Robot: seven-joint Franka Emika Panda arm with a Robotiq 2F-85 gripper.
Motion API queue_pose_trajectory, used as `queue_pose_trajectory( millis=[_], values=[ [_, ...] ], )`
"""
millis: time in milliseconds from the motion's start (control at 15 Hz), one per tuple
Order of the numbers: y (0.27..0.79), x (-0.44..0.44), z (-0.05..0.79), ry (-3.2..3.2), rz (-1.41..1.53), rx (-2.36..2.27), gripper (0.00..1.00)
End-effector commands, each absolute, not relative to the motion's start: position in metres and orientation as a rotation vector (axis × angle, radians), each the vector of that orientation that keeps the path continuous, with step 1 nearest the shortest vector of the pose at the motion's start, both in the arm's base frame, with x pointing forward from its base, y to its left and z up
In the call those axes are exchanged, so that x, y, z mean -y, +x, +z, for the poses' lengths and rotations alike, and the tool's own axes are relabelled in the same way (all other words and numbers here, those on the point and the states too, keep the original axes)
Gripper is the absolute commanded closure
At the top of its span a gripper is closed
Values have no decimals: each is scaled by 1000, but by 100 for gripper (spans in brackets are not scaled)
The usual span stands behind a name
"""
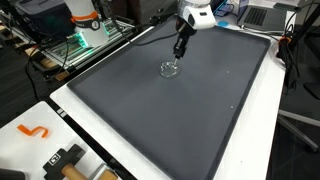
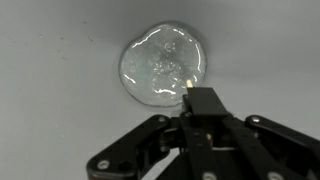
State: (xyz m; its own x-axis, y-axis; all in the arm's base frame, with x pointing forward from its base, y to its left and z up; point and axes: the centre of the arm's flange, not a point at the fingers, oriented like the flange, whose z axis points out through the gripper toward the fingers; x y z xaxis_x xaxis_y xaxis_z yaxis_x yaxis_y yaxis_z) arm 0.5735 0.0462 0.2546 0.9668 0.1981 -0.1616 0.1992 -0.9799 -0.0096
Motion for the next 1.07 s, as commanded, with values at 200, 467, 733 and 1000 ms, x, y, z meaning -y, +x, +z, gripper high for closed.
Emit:
queue_pose_trajectory(
  millis=[200,467,733,1000],
  values=[
    [570,-49,242,3078,-264,-292,97],
    [569,-47,253,3082,-270,-290,97],
    [569,-46,267,3082,-252,-286,97],
    [570,-44,285,3088,-212,-269,97]
  ],
)
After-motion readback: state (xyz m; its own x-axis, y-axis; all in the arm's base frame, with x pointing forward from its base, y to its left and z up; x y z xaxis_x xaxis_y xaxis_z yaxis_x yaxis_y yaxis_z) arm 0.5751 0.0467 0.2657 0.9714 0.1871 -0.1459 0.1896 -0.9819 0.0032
